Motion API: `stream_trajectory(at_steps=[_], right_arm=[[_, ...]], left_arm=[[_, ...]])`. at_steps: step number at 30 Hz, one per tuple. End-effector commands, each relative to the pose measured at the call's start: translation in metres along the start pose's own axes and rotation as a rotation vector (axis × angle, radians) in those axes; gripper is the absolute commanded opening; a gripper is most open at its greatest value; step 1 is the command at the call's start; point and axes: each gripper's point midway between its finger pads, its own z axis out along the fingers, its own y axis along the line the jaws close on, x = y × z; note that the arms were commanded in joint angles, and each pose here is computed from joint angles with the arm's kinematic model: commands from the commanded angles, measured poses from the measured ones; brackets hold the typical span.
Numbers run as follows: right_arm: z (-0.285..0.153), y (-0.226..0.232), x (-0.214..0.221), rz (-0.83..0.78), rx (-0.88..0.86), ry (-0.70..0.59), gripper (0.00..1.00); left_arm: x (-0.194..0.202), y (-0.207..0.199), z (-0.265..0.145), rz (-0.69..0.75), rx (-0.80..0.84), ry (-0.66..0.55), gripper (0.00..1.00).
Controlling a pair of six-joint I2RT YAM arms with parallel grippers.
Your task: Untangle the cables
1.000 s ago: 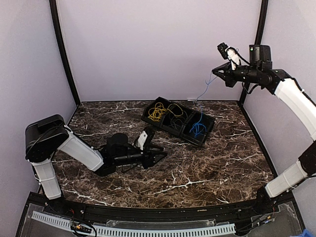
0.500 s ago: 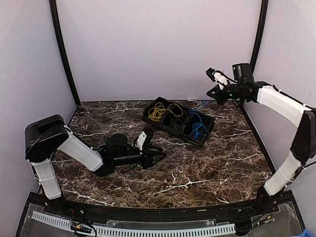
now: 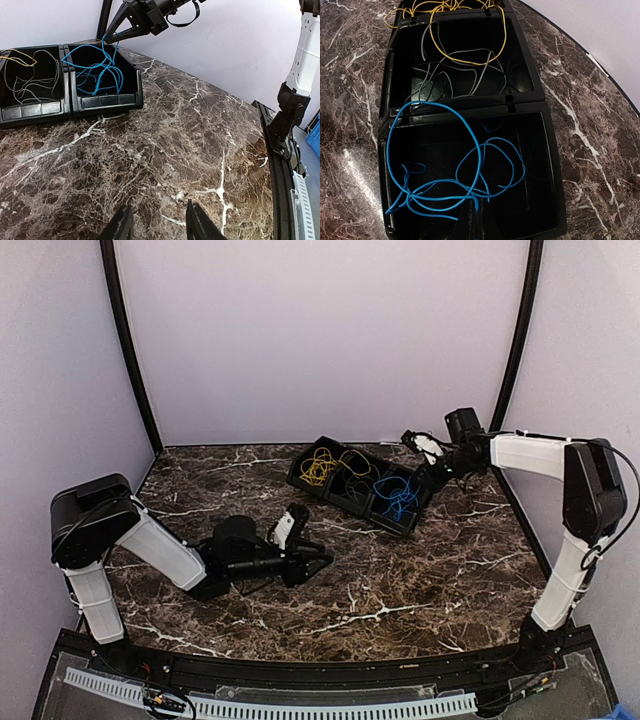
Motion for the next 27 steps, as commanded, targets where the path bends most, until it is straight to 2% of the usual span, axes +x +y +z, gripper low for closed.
stream_trajectory(at_steps=[1,6,17,20,27], right_arm=[[0.003,-0.01,0.013,-0.019,0.026,0.036,0.0],[0.01,-0.019,0.027,-0.014,0.064,0.084,0.0],[-0.007,-0.06,0.029,-0.026,0.316,0.113,0.0],[-0.007,-0.063,0.023,-0.031,0.317,0.104,0.0],[0.013,-0.044,0.001,-0.039,0.172,0.06,0.0]], left_arm=[[-0.016,-0.002,-0.006,0.003,-0.005,-0.047,0.39],[-0.013,-0.002,-0.005,-0.007,-0.004,-0.045,0.39],[-0.009,0.0,-0.006,-0.019,-0.01,-0.034,0.39],[-0.01,0.0,-0.006,-0.023,-0.011,-0.038,0.39],[-0.01,0.0,-0.006,-0.036,-0.013,-0.04,0.39]])
